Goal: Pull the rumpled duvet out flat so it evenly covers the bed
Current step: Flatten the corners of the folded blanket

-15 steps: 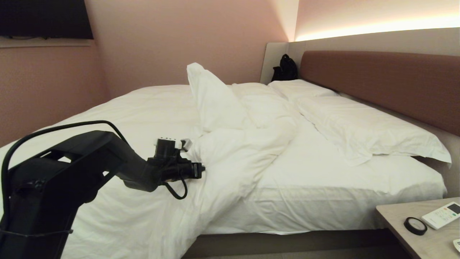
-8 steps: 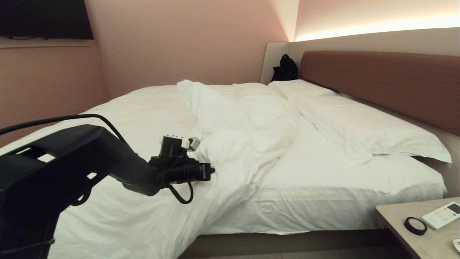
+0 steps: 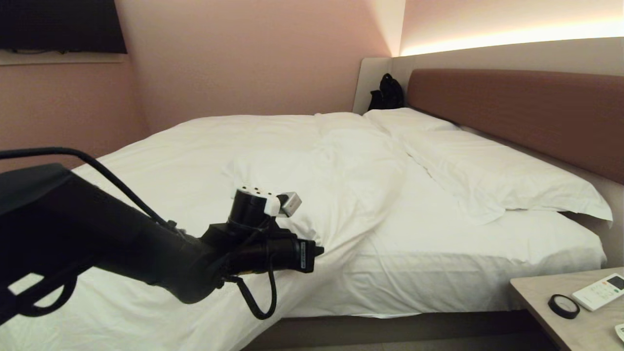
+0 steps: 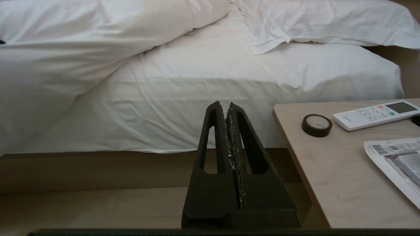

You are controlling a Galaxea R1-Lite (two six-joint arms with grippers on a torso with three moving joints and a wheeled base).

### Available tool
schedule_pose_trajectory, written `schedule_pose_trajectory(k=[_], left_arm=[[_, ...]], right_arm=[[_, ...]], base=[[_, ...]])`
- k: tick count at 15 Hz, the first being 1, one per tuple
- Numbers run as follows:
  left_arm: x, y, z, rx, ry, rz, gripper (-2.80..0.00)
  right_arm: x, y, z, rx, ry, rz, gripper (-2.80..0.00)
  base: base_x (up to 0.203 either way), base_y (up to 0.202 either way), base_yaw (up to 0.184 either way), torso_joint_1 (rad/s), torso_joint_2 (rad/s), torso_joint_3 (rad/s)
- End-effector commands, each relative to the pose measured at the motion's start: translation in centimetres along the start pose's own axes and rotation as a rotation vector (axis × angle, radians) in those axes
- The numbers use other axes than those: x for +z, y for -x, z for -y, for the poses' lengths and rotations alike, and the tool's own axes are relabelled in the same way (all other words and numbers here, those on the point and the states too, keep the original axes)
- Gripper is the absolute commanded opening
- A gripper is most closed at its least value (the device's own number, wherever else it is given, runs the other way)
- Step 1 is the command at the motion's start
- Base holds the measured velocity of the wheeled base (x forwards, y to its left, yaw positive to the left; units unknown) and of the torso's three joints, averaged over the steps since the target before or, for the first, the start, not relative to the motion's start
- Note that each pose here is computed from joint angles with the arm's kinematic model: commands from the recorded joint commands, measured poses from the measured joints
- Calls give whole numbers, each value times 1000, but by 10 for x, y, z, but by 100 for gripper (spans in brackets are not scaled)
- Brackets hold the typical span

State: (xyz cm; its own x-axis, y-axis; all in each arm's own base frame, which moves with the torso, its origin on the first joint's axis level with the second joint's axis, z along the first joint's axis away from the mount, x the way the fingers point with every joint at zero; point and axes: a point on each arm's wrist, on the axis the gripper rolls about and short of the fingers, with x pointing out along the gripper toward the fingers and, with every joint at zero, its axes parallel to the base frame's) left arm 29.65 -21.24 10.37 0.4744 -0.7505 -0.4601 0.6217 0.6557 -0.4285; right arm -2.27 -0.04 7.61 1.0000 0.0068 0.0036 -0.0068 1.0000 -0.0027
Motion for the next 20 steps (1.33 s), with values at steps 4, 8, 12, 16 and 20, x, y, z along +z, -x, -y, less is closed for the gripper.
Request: schedule_pose_trajectory(k=[4, 8, 12, 16, 20], left_arm=[[-39, 0, 39, -67, -56, -119, -280], [-72, -9, 58, -136, -124, -166, -280], [-90, -21, 62, -135, -151, -165, -280], [-97, -26, 59, -141, -157, -149, -280], [-97, -27, 58, -138, -157, -148, -280]], right_arm=[[0, 0, 0, 1, 2, -1, -280], [0, 0, 0, 1, 2, -1, -280], [0, 0, 0, 1, 2, 1, -280], [0, 0, 0, 1, 0, -1, -280], [0, 0, 0, 1, 0, -1, -280]], base=[[0, 0, 0, 0, 0, 0], [0, 0, 0, 0, 0, 0], [0, 0, 0, 0, 0, 0], [0, 0, 0, 0, 0, 0], [0, 0, 0, 0, 0, 0]])
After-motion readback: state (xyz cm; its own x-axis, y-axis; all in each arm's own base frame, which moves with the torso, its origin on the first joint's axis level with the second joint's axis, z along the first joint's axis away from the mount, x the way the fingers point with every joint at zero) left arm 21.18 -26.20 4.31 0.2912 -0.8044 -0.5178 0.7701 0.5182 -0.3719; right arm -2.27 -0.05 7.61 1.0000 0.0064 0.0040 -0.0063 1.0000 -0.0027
